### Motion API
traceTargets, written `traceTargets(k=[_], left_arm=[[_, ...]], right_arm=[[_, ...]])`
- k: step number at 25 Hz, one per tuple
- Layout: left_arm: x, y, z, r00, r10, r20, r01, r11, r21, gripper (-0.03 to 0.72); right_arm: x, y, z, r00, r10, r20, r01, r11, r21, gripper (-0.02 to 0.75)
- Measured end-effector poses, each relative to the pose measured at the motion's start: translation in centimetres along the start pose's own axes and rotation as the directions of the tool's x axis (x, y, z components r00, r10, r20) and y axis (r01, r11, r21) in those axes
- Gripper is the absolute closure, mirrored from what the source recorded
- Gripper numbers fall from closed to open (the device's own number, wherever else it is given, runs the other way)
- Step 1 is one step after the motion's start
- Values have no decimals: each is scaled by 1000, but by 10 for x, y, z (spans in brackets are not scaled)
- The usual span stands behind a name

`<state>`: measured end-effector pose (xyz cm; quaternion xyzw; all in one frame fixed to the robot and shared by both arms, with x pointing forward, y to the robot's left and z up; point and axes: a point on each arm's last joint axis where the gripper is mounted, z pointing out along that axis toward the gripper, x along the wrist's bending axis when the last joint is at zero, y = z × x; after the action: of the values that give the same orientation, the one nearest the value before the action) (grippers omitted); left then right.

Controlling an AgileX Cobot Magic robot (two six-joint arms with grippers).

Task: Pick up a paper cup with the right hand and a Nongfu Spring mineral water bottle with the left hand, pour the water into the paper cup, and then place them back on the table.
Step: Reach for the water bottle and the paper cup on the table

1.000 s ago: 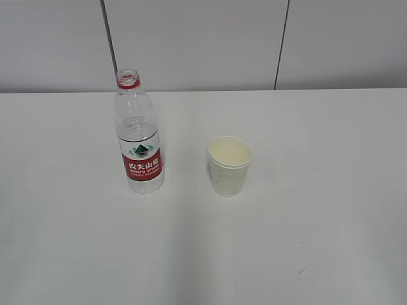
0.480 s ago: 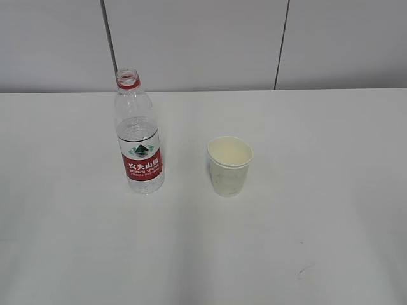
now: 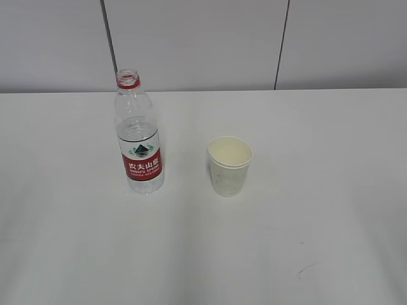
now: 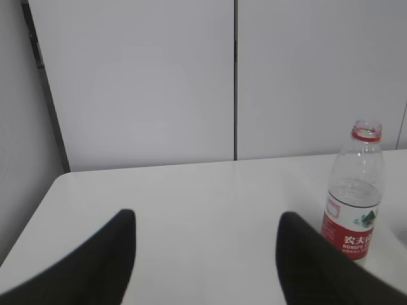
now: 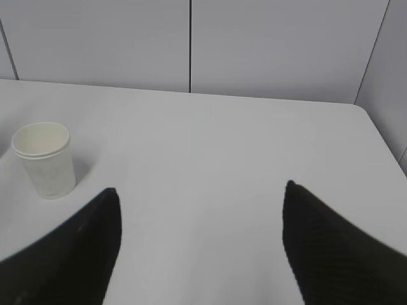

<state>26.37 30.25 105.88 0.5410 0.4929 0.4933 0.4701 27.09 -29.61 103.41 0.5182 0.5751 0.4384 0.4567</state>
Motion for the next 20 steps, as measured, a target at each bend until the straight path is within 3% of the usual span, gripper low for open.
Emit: traceTargets(k=[14,20], left_arm=[[-2,-1,42,1000,6,13,-6,1000,-21,259],[-3,-1,62,1000,10,19,-10,1000,2,261]], right_arm=[[-2,11,29,1000,-3,8,3,1000,14,150],[-3,4,48,999,-18,27,20,998,-62,150]])
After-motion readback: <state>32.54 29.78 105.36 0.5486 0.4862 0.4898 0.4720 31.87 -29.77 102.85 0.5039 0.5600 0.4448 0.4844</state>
